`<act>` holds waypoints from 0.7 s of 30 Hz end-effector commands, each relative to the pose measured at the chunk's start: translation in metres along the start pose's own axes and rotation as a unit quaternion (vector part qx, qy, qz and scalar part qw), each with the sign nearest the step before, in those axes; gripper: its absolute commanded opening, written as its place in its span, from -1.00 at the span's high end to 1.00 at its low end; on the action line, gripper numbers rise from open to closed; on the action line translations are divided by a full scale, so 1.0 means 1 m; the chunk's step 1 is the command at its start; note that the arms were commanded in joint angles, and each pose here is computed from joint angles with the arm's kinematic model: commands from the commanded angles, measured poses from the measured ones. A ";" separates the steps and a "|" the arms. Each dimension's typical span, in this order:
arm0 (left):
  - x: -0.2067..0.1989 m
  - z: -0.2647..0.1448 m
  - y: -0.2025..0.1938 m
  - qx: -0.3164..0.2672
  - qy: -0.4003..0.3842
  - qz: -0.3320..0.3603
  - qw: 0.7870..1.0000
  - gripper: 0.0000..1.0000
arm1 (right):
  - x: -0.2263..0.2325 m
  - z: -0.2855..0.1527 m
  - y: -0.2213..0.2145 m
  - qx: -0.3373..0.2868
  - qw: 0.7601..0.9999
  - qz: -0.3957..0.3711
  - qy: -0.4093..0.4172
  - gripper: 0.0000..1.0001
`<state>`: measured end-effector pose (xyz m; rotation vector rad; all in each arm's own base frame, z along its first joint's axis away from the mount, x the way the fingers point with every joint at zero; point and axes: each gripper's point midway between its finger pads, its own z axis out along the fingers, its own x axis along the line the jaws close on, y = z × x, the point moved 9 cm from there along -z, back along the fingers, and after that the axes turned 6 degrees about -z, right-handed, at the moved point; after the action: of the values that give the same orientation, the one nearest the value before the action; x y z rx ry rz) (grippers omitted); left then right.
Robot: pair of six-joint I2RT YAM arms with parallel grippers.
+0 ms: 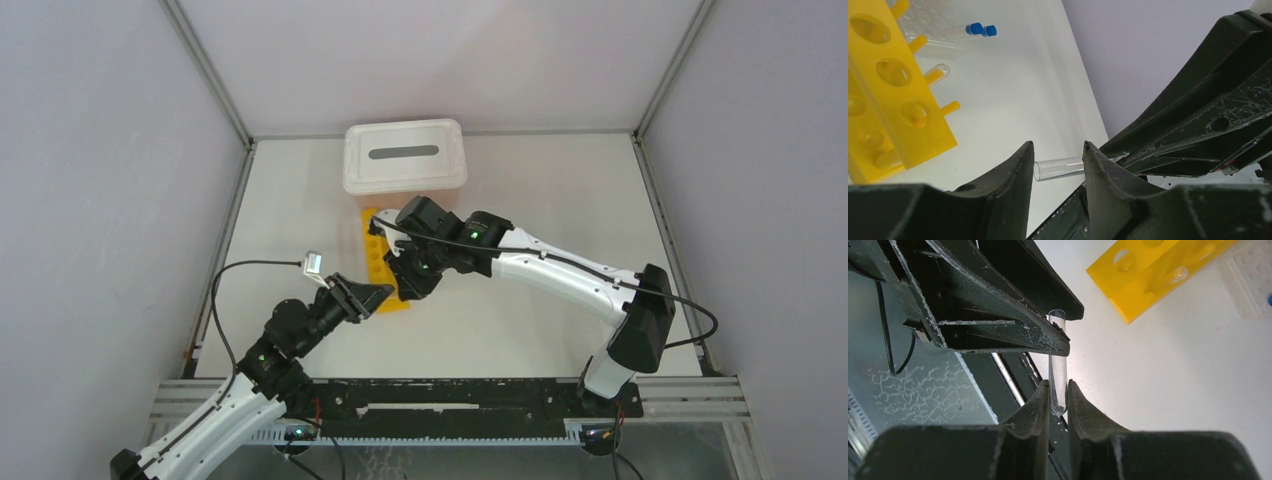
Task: Organize the chemistry lab equipment
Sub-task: Insert the test tube into the slot of the test tube rack.
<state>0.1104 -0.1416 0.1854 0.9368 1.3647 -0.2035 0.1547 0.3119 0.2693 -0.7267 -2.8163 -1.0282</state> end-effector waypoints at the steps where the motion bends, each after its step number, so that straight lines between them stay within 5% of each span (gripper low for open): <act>1: -0.001 0.000 -0.009 0.026 -0.026 -0.001 0.999 0.10 | -0.006 -0.010 0.030 -0.070 0.997 -0.002 -0.016 0.79; 21: 0.001 -0.001 -0.006 -0.006 -0.022 -0.016 1.000 0.05 | -0.011 -0.005 0.033 -0.069 0.997 0.006 -0.024 0.81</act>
<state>0.1072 -0.1453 0.1791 0.9363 1.3574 -0.2349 0.1704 0.3157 0.2744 -0.7844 -2.8144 -1.0845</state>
